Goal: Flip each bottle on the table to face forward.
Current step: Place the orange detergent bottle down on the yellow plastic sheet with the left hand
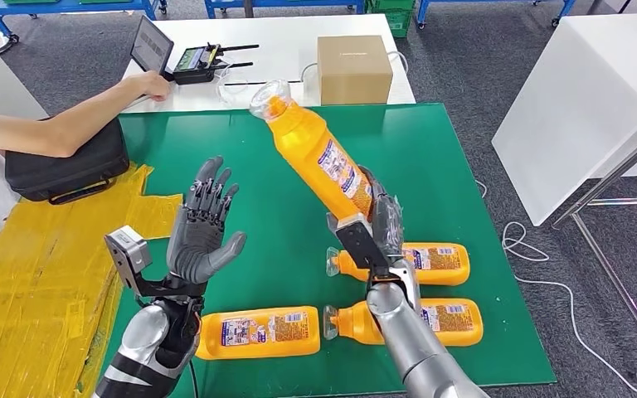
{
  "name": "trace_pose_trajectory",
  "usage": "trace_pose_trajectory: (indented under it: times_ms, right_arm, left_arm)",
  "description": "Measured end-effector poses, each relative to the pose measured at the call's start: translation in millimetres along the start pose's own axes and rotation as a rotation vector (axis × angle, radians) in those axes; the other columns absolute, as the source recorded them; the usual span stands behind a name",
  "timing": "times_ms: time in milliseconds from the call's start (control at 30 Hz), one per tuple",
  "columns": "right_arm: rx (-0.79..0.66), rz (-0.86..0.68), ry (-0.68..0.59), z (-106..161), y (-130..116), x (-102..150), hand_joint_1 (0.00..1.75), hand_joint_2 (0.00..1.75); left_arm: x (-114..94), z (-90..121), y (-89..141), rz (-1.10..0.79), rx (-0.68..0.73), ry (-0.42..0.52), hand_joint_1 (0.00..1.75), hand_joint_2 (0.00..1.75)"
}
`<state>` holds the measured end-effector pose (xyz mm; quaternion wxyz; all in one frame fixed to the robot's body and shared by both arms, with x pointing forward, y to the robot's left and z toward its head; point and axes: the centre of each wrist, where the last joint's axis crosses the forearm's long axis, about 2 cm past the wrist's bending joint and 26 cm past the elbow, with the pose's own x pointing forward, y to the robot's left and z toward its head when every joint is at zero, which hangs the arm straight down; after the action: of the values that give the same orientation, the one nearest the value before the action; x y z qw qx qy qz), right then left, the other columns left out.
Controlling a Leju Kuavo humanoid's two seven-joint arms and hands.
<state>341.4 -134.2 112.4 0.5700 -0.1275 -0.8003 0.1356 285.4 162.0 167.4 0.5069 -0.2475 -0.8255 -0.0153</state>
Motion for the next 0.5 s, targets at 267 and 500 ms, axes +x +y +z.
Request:
trace_pose_trajectory:
  times_ms: [267,500]
  right_arm:
    - [0.074,0.039,-0.037,1,16,13,1.75,1.75]
    - [0.161,0.091,-0.059,-2,33,26,1.75,1.75]
  left_arm:
    - [-4,0,1,0.024,-0.003,0.015,0.00,1.75]
    - [-6,-1,2,0.052,-0.011,0.019,0.00,1.75]
